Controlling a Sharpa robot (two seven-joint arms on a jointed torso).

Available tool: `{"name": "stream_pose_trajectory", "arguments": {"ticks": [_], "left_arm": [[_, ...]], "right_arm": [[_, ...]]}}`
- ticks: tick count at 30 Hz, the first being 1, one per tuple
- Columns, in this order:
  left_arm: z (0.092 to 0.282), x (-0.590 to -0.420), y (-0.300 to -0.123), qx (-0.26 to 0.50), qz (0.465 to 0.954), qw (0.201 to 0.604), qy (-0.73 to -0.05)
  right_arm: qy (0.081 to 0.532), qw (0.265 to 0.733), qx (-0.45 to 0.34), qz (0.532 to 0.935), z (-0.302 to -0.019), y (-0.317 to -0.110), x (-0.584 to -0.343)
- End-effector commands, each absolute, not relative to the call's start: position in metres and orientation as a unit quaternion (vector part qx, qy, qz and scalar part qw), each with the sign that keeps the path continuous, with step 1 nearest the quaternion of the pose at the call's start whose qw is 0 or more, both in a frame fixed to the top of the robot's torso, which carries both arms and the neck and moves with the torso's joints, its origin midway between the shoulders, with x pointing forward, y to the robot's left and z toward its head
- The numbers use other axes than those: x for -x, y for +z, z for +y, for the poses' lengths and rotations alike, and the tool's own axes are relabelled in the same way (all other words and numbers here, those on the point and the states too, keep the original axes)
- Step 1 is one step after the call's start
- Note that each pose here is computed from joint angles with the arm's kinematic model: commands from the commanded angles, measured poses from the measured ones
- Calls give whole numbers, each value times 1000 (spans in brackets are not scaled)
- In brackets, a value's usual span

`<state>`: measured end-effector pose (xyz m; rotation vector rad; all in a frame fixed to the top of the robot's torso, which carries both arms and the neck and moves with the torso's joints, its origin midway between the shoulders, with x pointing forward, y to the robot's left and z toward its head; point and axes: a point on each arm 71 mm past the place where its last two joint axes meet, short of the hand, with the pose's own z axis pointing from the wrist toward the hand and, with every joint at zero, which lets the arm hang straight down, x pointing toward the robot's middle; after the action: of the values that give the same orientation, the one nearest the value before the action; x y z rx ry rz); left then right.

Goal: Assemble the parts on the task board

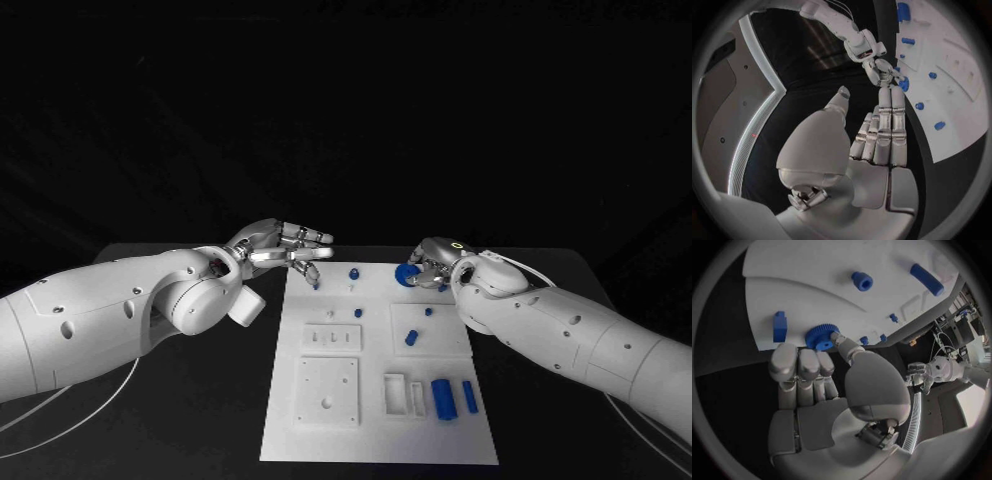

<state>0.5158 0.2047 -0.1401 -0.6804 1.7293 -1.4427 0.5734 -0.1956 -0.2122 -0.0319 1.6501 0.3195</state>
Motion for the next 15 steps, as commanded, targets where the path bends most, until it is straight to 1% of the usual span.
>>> {"name": "stream_pose_trajectory", "arguments": {"ticks": [1,9,15], "left_arm": [[202,-515,-140,261,680,379,-571],[202,-515,-140,262,681,378,-570],[203,-515,-140,262,682,379,-568]], "right_arm": [[125,642,30,756,-194,-234,-567],[118,647,31,753,-194,-235,-565],[120,655,31,746,-187,-231,-561]]}}
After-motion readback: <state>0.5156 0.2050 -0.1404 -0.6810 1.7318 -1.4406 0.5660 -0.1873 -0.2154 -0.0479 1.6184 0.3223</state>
